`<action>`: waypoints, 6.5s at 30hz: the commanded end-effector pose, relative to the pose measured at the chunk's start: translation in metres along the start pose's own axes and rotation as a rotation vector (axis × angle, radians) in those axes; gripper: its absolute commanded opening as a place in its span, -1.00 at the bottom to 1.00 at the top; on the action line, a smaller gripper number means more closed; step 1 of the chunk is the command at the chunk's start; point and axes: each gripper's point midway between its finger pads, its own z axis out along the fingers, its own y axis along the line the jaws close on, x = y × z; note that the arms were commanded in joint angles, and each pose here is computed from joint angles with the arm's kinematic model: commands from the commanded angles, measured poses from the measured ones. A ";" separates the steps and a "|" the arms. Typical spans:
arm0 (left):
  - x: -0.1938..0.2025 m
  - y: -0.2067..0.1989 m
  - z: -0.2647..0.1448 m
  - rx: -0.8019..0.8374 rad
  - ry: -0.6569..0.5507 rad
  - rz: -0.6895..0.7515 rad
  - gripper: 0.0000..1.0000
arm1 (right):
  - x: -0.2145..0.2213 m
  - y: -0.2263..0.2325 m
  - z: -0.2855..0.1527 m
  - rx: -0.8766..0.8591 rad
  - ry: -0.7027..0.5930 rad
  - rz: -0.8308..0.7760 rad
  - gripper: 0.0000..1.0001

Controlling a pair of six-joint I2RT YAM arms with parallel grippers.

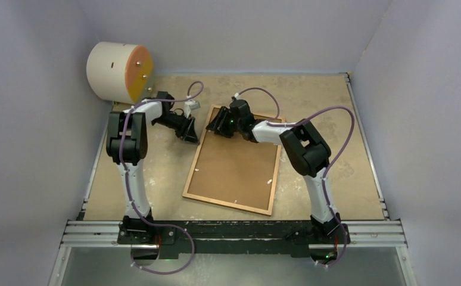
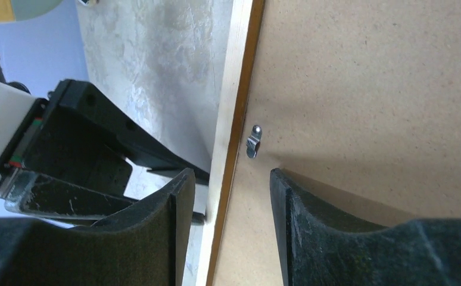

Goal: Put the photo into the frame

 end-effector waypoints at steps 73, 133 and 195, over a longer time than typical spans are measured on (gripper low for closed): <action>0.119 -0.039 -0.007 -0.219 0.416 0.264 -0.26 | -0.094 -0.174 -0.219 0.439 -0.379 0.190 0.83; 0.049 0.058 -0.049 -0.461 0.317 0.181 -0.02 | 0.071 -0.183 -0.292 0.405 -0.039 0.228 0.94; 0.118 -0.039 -0.016 -0.052 0.226 0.001 -0.48 | 0.102 0.062 -0.029 -0.132 0.262 -0.094 0.28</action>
